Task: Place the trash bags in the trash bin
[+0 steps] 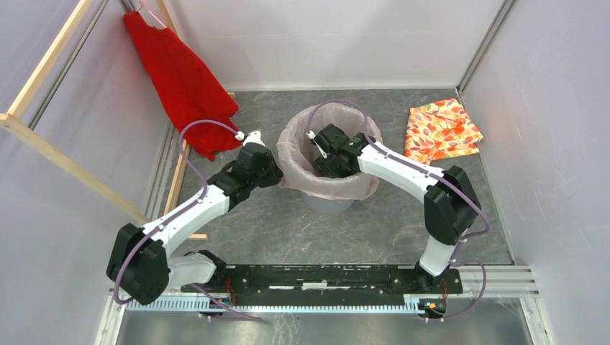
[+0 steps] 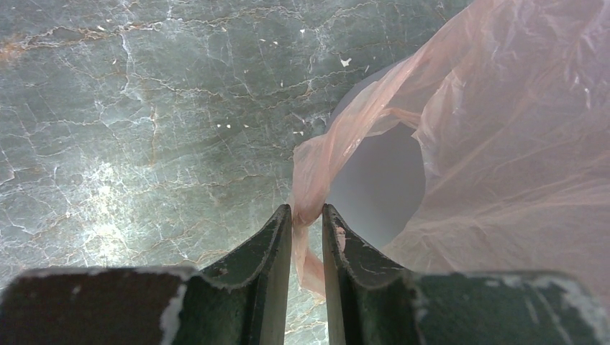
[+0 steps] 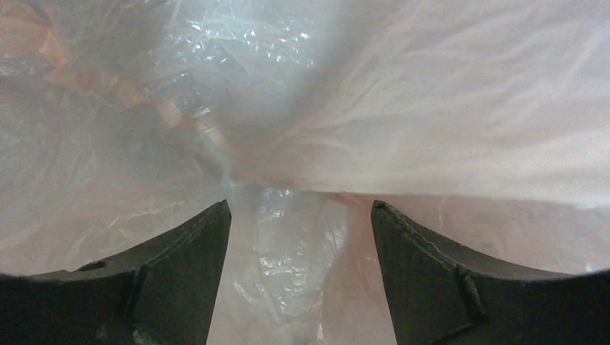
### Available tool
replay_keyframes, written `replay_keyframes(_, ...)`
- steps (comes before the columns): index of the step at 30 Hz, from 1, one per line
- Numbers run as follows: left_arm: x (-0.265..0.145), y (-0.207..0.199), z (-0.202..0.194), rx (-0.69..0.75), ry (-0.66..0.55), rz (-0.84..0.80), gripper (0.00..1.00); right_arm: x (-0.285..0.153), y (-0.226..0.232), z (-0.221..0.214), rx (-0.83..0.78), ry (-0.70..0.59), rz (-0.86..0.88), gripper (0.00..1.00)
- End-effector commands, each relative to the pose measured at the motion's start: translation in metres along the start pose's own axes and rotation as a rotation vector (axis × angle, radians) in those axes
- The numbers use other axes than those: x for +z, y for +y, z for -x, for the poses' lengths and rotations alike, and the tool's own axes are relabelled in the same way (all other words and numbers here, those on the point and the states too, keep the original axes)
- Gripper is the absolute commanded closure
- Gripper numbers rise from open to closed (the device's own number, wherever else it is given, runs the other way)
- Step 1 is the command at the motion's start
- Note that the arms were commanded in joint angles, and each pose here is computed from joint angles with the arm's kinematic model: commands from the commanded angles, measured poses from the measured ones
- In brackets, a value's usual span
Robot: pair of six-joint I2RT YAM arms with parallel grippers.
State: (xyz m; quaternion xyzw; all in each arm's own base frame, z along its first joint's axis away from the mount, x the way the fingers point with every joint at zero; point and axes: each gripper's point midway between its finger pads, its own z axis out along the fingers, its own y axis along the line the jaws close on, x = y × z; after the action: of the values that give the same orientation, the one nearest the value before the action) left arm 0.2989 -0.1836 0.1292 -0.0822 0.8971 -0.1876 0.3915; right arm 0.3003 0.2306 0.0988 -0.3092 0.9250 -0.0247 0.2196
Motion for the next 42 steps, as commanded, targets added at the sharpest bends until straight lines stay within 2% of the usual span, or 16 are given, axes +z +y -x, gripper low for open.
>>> replay_keyframes(1, 0.000, -0.007, 0.007, 0.021, -0.024, -0.027, 0.71, -0.019, -0.005, 0.011, 0.023, -0.068, -0.012, 0.21)
replay_keyframes(18, -0.007, -0.013, 0.016, 0.025, -0.045, -0.050, 0.71, -0.030, -0.010, 0.026, 0.038, -0.108, -0.019, 0.23)
replay_keyframes(26, -0.007, -0.013, 0.017, 0.026, -0.047, -0.048, 0.71, -0.045, 0.014, 0.040, 0.022, -0.160, 0.024, 0.23)
replay_keyframes(35, -0.007, -0.014, 0.017, 0.028, -0.048, -0.049, 0.71, -0.056, -0.007, 0.046, 0.048, -0.181, -0.022, 0.22)
replay_keyframes(42, -0.008, -0.014, 0.019, 0.030, -0.052, -0.049, 0.71, -0.078, 0.000, 0.062, 0.062, -0.246, 0.028, 0.22)
